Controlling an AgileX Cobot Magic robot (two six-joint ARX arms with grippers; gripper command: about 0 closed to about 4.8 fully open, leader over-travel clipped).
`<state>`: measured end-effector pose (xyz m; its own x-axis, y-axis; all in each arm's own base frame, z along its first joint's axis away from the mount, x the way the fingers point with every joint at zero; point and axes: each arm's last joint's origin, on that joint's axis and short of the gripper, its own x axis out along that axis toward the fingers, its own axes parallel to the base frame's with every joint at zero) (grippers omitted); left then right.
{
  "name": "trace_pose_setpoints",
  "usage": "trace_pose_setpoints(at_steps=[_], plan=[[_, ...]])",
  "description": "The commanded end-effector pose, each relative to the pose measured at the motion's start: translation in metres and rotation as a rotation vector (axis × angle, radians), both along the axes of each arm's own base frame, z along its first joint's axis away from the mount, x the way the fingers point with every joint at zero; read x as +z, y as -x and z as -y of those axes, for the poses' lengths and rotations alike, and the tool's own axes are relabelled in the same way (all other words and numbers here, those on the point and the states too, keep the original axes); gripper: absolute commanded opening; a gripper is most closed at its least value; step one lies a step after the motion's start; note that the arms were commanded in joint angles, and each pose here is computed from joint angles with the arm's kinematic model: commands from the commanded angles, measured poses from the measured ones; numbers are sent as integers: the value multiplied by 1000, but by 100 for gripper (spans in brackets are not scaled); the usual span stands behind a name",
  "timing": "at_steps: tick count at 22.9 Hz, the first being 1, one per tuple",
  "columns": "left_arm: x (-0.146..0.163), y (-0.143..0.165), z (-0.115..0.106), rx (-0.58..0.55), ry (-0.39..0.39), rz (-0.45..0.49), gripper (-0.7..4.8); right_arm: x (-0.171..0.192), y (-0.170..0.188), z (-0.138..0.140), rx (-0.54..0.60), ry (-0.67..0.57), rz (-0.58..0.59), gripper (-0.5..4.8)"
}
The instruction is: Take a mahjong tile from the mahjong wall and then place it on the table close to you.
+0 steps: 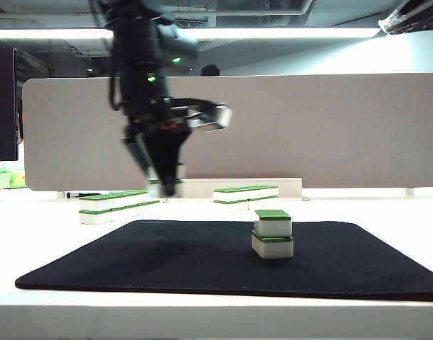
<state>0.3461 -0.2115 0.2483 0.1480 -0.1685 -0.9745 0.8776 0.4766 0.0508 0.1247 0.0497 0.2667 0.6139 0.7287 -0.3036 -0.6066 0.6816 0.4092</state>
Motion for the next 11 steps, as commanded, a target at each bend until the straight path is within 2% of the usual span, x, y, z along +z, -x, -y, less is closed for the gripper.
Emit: trace_pose_setpoints(at_steps=[1,6,11], plan=[[2,14,26,-143,6,39,169,3,0,0,2,-6,18,-1],[-18,27,52,-233,-25,-5,169,3,0,0,2,-6,18,-1],[-27,33,64,-272,18,-57,169,3,0,0,2,-6,18,-1]])
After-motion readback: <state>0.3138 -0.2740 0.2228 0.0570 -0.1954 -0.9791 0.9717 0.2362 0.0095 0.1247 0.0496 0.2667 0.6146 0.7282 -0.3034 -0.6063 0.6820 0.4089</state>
